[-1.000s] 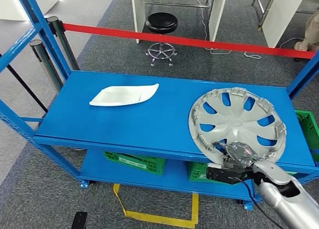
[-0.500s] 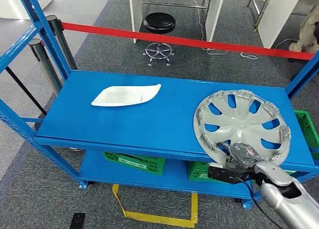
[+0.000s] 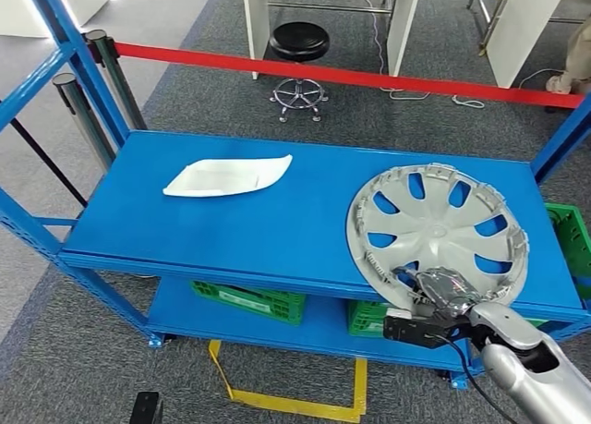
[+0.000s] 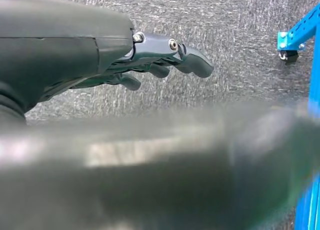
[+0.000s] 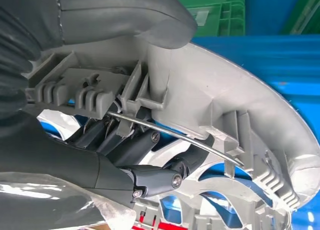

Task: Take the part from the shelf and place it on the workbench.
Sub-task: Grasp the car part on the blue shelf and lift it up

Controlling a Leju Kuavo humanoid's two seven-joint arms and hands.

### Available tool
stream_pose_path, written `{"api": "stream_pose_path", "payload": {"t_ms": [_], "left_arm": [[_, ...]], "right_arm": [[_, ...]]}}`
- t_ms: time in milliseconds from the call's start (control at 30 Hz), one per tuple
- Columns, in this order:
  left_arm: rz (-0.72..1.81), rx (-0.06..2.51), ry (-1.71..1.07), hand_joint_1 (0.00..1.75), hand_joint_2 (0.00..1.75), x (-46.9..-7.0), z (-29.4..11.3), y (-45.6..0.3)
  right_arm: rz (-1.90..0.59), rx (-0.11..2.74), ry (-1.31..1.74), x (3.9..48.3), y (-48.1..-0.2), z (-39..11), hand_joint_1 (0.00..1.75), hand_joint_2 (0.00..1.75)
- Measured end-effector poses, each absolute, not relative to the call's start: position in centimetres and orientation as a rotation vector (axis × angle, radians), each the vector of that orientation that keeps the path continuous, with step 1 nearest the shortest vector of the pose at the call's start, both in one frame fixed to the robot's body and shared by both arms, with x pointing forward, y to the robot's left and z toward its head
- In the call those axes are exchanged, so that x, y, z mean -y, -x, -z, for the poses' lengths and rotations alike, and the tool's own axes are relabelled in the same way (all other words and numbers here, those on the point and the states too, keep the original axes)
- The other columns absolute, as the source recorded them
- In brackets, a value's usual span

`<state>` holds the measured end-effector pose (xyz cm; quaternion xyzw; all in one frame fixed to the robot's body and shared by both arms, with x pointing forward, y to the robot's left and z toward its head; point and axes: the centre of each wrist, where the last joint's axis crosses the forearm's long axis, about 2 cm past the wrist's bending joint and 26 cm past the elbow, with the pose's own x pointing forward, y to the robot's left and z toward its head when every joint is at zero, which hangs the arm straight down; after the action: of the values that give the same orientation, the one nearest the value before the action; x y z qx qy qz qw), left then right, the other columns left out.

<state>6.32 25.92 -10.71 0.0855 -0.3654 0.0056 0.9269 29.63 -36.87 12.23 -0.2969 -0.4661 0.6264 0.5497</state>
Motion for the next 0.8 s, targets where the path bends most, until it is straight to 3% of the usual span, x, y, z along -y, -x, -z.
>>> {"api": "stream_pose_path", "payload": {"t_ms": [800], "left_arm": [[-0.049,0.742,-0.187,0.0,1.75,-26.07,10.69,-6.53]], "right_arm": [[-1.498,1.176,0.658,36.46,-29.93,-12.84,1.75,1.75]]}}
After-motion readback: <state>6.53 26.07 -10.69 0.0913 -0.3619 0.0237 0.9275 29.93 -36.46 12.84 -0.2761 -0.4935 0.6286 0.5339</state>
